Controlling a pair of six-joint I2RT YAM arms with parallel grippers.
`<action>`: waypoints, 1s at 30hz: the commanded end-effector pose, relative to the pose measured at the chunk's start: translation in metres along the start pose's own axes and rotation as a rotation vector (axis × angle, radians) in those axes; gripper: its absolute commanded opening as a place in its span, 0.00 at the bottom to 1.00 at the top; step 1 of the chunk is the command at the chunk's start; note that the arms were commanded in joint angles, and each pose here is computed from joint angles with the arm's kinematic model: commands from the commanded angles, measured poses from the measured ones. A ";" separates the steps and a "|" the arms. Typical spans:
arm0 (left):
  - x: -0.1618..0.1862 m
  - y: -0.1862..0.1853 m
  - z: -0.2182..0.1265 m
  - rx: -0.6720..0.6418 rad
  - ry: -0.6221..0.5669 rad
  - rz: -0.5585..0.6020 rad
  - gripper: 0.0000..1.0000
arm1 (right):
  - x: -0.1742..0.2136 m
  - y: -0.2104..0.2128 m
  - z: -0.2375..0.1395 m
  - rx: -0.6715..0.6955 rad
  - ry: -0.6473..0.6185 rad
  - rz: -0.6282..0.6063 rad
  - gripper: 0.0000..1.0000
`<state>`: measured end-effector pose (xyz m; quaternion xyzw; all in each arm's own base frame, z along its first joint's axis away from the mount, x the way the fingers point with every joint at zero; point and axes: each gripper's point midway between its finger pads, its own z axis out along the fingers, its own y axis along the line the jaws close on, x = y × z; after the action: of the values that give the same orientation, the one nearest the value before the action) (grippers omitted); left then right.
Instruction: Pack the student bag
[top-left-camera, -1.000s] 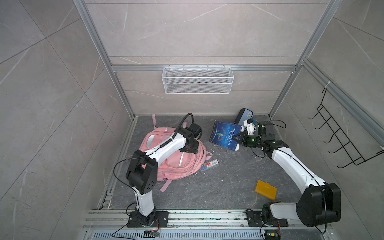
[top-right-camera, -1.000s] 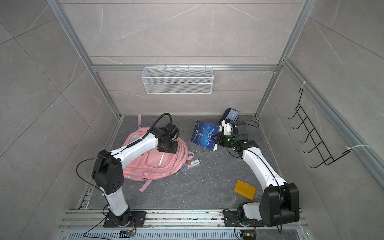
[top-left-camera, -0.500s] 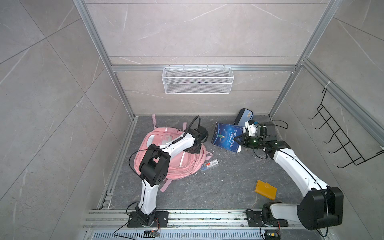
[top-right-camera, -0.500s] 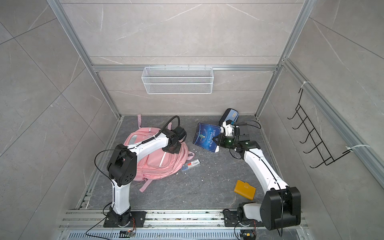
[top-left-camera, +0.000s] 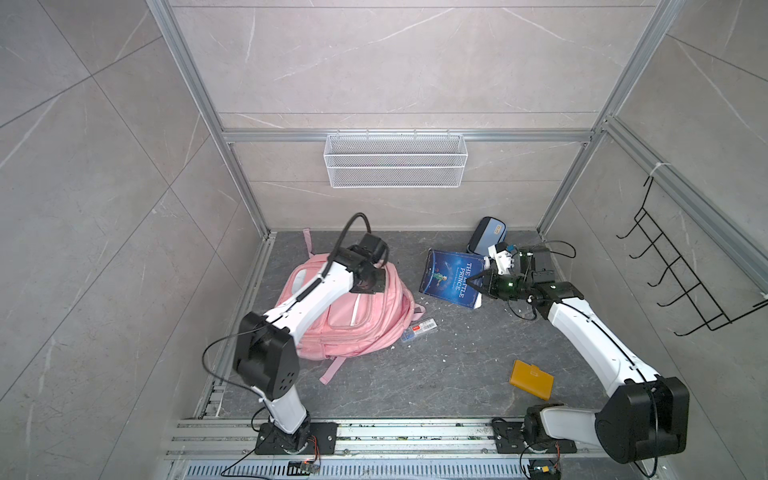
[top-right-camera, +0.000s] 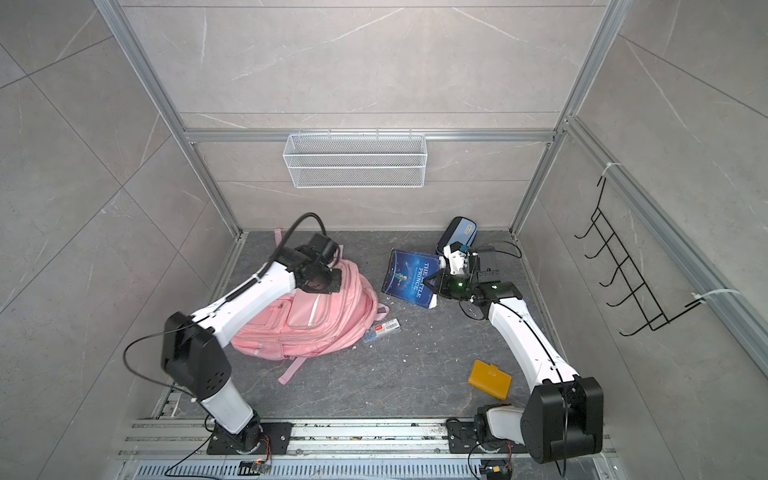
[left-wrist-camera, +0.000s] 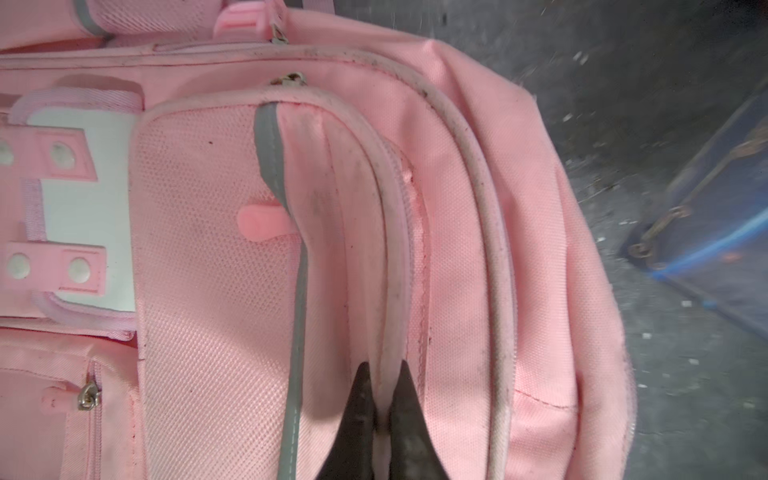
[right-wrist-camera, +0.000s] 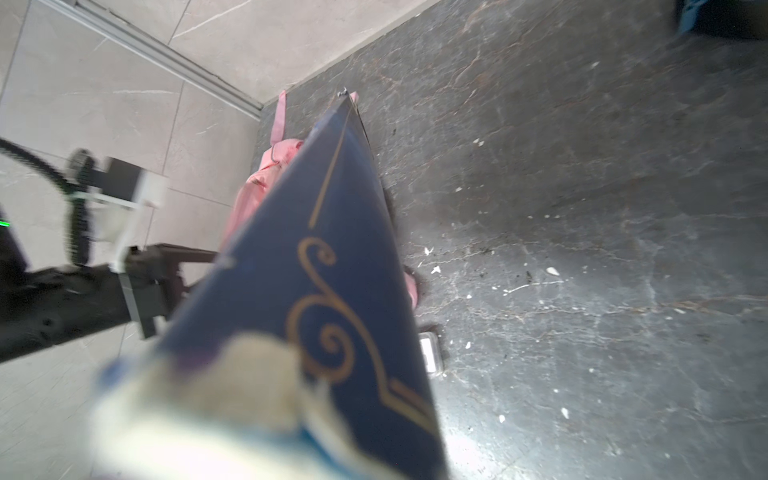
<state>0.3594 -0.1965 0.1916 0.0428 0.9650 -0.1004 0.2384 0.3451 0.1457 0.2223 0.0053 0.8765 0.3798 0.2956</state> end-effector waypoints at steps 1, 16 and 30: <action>-0.029 -0.026 -0.059 0.303 -0.154 -0.019 0.00 | -0.004 0.025 -0.011 -0.101 -0.027 -0.021 0.00; -0.060 -0.041 -0.156 0.684 -0.392 -0.026 0.00 | 0.031 0.117 0.056 -0.389 0.142 -0.067 0.00; -0.080 -0.059 -0.179 0.861 -0.486 -0.095 0.00 | 0.037 0.109 0.167 -0.350 0.219 0.131 0.00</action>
<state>0.3501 -0.2099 0.3012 0.0052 0.8451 -0.4385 0.3060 0.3640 0.3193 0.1546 -0.0185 0.8492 0.5081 0.1426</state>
